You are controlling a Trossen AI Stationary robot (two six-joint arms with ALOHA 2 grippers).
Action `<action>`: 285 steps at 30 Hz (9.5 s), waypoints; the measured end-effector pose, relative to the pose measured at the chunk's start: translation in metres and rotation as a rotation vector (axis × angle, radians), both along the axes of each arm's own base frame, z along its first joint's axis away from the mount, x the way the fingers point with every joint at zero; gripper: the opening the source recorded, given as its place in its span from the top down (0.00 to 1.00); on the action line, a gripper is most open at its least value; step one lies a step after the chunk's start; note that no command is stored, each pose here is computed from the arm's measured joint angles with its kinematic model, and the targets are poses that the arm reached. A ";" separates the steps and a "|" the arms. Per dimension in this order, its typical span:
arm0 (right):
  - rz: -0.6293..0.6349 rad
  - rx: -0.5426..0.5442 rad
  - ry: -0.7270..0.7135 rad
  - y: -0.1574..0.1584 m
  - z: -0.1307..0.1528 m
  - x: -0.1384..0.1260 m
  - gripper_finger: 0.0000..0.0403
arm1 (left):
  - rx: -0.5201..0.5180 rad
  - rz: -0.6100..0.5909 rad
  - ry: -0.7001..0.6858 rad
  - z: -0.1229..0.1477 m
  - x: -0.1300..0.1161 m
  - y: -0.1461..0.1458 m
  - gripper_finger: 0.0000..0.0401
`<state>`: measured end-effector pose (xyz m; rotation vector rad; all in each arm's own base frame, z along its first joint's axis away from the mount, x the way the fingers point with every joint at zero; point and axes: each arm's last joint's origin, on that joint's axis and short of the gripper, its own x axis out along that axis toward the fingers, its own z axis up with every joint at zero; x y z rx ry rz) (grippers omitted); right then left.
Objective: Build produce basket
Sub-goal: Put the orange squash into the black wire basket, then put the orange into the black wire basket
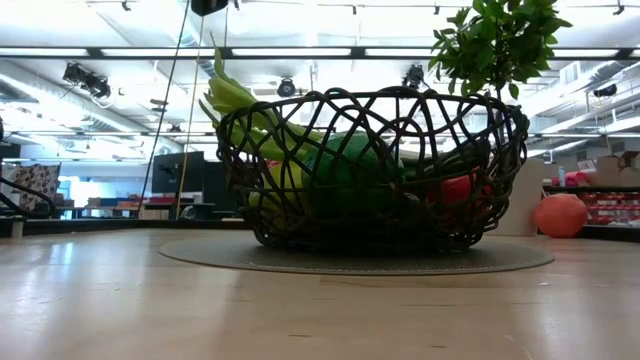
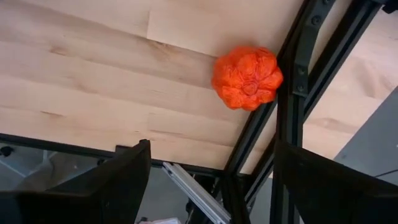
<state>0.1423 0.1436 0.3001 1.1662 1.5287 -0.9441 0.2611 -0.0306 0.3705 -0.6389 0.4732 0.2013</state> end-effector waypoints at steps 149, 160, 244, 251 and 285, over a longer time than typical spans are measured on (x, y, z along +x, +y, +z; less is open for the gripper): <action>0.494 -0.371 -0.722 -0.097 0.015 0.098 0.01 | -0.116 0.103 -0.007 -0.001 0.000 0.001 0.42; 0.447 -0.398 -0.716 -0.098 0.015 0.099 0.01 | -0.116 0.103 -0.007 -0.001 0.000 0.001 0.42; -0.106 -0.492 -0.381 -0.130 -0.003 0.086 0.05 | -0.039 0.049 -0.002 -0.001 0.000 -0.002 0.42; -0.067 -0.531 -0.108 -0.139 -0.006 0.060 0.01 | -0.045 0.077 -0.003 -0.001 0.001 0.005 0.42; 0.206 -0.692 0.212 -0.168 -0.070 0.016 0.02 | -0.217 0.379 -0.072 0.002 0.003 0.034 0.42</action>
